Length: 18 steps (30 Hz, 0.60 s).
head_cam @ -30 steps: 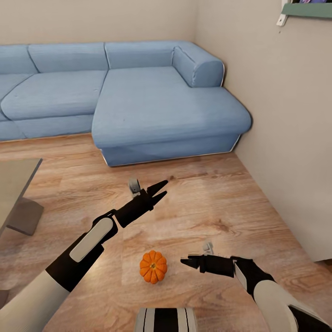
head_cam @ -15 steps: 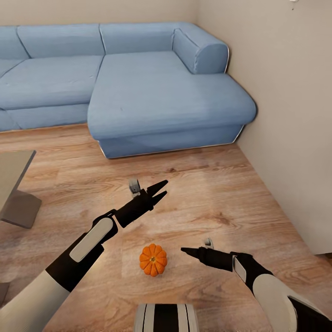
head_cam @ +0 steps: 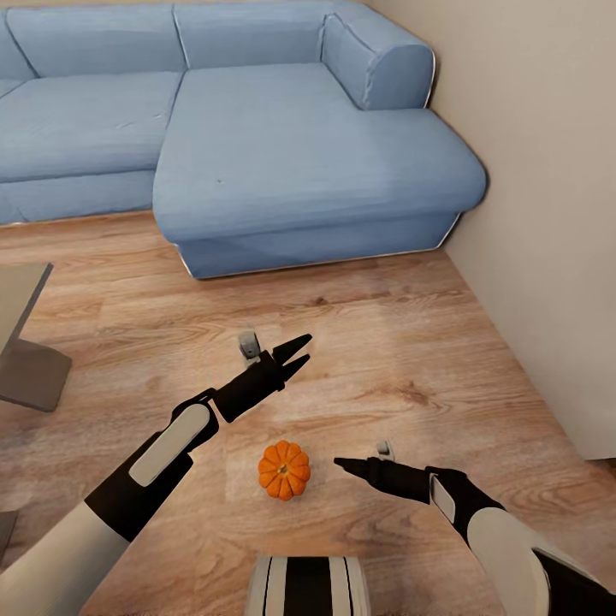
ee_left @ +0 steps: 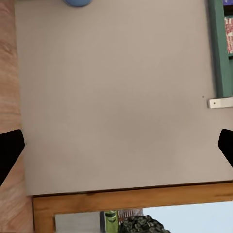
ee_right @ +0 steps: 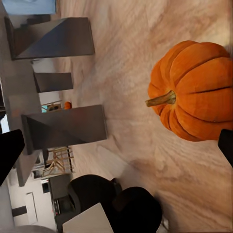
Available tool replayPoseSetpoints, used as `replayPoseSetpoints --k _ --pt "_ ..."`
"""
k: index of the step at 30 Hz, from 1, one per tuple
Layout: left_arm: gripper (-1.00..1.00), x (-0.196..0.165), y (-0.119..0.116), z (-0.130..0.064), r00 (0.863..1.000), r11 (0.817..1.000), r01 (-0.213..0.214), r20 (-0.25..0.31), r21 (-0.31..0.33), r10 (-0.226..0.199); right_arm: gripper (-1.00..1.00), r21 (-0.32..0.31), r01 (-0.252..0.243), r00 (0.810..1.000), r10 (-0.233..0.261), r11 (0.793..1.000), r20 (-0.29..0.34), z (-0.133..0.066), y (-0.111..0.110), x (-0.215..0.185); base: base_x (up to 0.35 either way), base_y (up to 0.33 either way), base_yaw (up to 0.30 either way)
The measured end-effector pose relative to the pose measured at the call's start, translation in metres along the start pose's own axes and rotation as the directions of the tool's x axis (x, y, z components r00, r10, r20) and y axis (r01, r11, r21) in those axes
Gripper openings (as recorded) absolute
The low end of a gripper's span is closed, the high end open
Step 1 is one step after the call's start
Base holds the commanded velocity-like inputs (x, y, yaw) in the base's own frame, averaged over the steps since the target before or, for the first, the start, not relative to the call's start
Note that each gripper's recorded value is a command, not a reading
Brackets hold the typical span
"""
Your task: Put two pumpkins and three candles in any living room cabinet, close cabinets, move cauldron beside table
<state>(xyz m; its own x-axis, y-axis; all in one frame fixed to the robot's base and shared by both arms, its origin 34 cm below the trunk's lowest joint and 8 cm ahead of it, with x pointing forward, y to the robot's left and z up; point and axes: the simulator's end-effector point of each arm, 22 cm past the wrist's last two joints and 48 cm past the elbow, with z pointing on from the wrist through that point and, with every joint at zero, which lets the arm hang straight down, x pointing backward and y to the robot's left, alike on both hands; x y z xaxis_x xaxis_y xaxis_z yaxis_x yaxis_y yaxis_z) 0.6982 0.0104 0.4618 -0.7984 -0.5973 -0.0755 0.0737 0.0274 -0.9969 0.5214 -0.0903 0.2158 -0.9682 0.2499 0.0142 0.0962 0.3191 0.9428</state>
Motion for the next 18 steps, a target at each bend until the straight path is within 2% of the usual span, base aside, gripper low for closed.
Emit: replayPoseSetpoints --k 18 --pt "1.0 0.007 0.046 -0.004 0.998 0.997 0.059 -0.001 -0.044 -0.059 1.0 0.023 -0.035 0.999 0.035 0.999 -0.014 0.004 -0.033 0.013 0.0 0.0 0.0"
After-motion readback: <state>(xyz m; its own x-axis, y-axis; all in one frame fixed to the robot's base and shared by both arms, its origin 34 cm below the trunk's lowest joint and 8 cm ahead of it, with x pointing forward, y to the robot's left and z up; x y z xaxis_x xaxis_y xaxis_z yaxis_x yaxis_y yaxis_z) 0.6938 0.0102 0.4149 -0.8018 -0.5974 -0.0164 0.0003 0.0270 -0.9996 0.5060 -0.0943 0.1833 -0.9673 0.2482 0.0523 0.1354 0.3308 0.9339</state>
